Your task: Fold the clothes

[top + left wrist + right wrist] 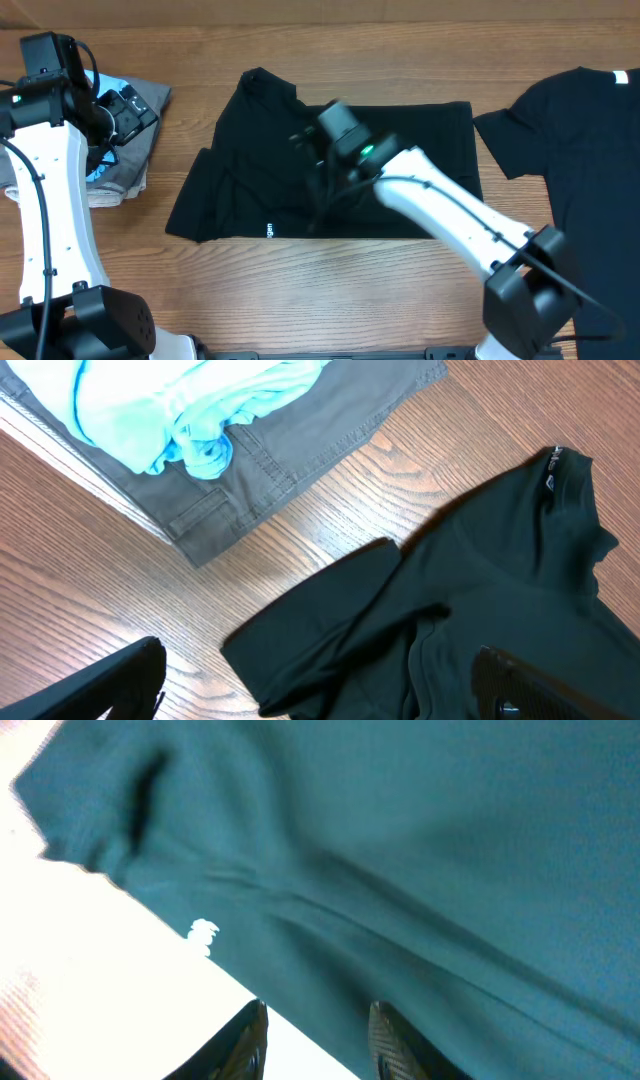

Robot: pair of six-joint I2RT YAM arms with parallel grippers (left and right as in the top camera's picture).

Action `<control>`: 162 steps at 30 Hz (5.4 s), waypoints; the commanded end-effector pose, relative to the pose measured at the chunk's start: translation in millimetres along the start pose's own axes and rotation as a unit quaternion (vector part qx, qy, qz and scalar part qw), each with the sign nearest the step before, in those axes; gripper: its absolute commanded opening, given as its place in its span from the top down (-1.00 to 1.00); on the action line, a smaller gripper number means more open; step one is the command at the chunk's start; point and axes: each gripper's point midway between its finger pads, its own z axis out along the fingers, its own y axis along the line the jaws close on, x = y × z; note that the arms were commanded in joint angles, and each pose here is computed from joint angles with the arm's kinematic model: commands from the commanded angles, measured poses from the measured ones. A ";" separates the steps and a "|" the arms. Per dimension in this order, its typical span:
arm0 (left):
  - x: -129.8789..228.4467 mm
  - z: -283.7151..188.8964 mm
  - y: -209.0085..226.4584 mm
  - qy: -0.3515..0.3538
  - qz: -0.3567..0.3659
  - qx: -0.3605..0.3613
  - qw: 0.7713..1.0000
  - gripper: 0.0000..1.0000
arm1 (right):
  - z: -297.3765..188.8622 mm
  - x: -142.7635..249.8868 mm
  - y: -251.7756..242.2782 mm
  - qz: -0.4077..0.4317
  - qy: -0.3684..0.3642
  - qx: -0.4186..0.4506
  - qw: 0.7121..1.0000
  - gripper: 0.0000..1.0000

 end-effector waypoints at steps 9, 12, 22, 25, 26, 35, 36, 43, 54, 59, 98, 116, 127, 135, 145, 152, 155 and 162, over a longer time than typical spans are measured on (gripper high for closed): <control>-2.1 -8.1 -4.6 -0.007 0.007 0.013 1.000 -1.00 | 60.8 -26.2 42.4 -0.052 -0.071 0.059 0.994 0.19; -2.1 -8.1 -4.6 -0.007 0.007 0.013 1.000 -1.00 | 81.6 -28.1 41.4 -0.053 -0.074 0.058 0.994 0.17; -2.1 -8.1 -4.6 -0.007 0.007 0.013 1.000 -1.00 | 102.1 -31.6 40.6 -0.066 -0.082 0.058 0.993 0.05; -2.1 -8.1 -4.6 -0.007 0.007 0.013 1.000 -1.00 | 102.6 -27.5 39.0 -0.066 -0.073 0.061 0.993 0.05; -2.1 -8.1 -4.6 -0.007 0.007 0.013 1.000 -0.99 | 102.7 -26.7 38.7 -0.066 -0.071 0.061 0.993 0.06; -2.1 -8.1 -4.6 -0.007 0.007 0.013 1.000 -1.00 | 104.7 -22.9 41.4 -0.070 -0.066 0.061 0.993 0.05; -2.1 -8.1 -4.6 -0.007 0.007 0.013 1.000 -1.00 | 104.7 -22.7 41.3 -0.070 -0.065 0.061 0.994 0.07; -2.1 -8.1 -4.6 -0.007 0.007 0.013 1.000 -1.00 | 105.3 -20.7 47.5 -0.077 -0.065 0.057 0.993 0.06; -2.1 -8.1 -4.6 -0.007 0.007 0.013 1.000 -1.00 | 78.4 -39.6 53.4 -0.082 -0.099 0.068 0.989 -0.04; -2.1 -8.1 -4.6 -0.007 0.007 0.013 1.000 -0.99 | 34.0 -48.9 61.3 -0.078 -0.121 0.058 0.988 -0.04; -2.1 -8.1 -4.6 -0.007 0.007 0.013 1.000 -0.99 | 107.4 -6.0 39.0 -0.191 -0.042 0.118 0.974 0.92; -2.1 -8.1 -4.6 -0.007 0.007 0.013 1.000 -0.99 | 97.2 -45.2 -17.9 -0.116 -0.089 0.139 0.980 0.92; -2.1 -8.1 -4.6 -0.007 0.007 0.013 1.000 -1.00 | 94.1 -54.8 -32.5 -0.100 -0.103 0.144 0.979 0.92; -2.1 -8.1 -4.6 -0.007 0.007 0.013 1.000 -1.00 | 92.4 -61.9 -40.1 -0.091 -0.113 0.139 0.980 0.92; -2.1 -8.1 -4.6 -0.007 0.007 0.013 1.000 -1.00 | 95.8 -57.8 -41.6 -0.090 -0.111 0.139 0.980 0.80; -2.1 -8.1 -4.6 -0.007 0.007 0.013 1.000 -1.00 | 96.0 -56.1 -54.6 -0.050 -0.113 0.144 0.982 0.53; -2.1 -8.1 -4.6 -0.007 0.007 0.013 1.000 -1.00 | 93.7 -59.4 -65.1 -0.007 -0.122 0.144 0.982 0.33; -2.1 -8.1 -4.6 -0.007 0.007 0.013 1.000 -1.00 | 78.9 -70.4 -53.7 0.040 -0.135 0.091 0.986 0.24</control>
